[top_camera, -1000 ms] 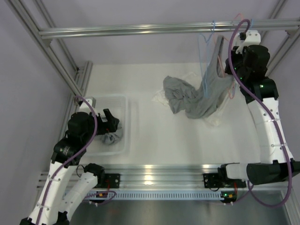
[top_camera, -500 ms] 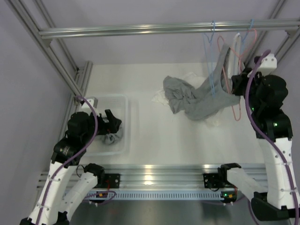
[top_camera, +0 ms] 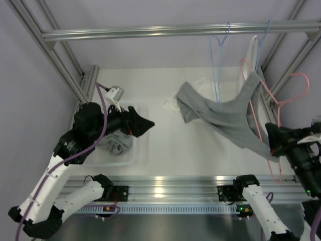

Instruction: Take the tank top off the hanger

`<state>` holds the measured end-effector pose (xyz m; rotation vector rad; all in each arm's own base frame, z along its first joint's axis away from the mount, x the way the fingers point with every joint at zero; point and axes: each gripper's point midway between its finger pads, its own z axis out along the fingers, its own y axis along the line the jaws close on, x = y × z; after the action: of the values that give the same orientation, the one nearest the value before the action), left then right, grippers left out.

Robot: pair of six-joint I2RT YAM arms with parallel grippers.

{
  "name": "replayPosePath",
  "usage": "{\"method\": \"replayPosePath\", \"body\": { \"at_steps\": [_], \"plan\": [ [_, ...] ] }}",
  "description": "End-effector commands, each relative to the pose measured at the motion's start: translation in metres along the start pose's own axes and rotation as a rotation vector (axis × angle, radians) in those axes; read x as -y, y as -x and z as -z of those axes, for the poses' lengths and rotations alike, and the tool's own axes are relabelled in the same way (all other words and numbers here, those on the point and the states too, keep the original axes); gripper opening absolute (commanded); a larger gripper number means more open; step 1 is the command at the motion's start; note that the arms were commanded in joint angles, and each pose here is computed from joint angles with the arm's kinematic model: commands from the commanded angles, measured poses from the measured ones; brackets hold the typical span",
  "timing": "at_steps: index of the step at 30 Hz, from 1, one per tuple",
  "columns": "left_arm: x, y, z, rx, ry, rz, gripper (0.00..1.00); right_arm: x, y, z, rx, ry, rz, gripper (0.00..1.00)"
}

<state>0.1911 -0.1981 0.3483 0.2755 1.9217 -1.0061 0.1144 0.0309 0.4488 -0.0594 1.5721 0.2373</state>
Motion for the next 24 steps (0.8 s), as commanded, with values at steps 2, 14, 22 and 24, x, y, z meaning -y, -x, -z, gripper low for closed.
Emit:
{"method": "replayPosePath", "body": {
  "at_steps": [2,14,22,24],
  "plan": [
    [0.101,0.021,-0.015,0.024,-0.24,-0.142,0.99,-0.055,-0.001,0.047,0.008,0.319,-0.008,0.0],
    [0.226,0.034,-0.07,0.203,-0.195,-0.456,0.99,-0.098,0.031,0.085,0.058,0.598,-0.023,0.0],
    [0.243,0.046,-0.079,0.271,-0.209,-0.522,0.84,-0.096,0.017,0.068,-0.004,0.59,-0.043,0.0],
    [0.24,0.051,-0.078,0.289,-0.184,-0.526,0.84,-0.096,0.014,0.063,-0.022,0.593,-0.047,0.0]
  ]
}}
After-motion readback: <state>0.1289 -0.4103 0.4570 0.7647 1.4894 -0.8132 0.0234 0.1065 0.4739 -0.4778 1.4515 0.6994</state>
